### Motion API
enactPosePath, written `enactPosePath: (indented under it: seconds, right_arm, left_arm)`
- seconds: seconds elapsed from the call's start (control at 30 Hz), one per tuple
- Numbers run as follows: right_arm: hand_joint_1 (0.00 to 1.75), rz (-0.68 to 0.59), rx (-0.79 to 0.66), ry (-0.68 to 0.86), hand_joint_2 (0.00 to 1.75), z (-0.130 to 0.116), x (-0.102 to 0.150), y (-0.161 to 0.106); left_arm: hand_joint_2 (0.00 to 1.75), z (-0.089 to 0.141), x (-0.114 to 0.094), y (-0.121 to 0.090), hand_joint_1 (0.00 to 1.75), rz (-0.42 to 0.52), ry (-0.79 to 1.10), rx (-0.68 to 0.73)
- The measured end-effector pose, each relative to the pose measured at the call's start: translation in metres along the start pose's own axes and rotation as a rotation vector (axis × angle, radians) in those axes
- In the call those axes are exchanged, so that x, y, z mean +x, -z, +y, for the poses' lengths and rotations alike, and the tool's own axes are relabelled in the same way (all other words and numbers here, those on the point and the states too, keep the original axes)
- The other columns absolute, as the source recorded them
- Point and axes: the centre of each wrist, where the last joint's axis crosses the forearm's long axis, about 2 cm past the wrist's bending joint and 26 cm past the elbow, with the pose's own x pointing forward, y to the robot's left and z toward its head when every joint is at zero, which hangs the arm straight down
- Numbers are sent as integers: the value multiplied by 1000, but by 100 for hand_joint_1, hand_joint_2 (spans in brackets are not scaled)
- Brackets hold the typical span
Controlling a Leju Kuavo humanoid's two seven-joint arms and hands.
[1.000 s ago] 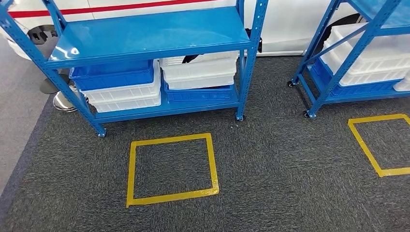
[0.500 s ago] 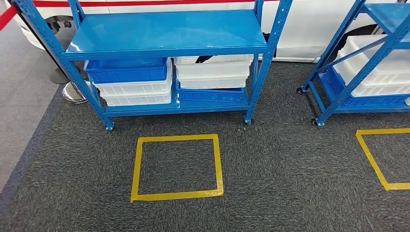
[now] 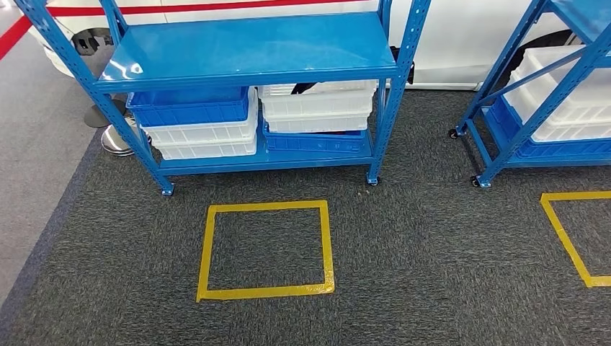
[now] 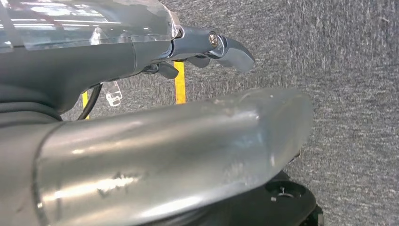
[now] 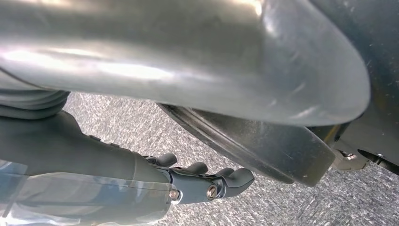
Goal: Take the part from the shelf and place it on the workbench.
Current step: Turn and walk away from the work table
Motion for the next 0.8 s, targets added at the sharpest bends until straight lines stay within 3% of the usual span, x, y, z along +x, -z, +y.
enactPosePath:
  seconds: [0.73, 0.8]
  right_arm:
    - [0, -8, -6, -11, 0, 0, -1, 0]
    - [0, -6, -5, -11, 0, 0, -1, 0]
  left_arm:
    - [0, -3, -1, -1, 0, 24, -45, -6]
    - [87, -3, -1, -1, 0, 26, -49, -6]
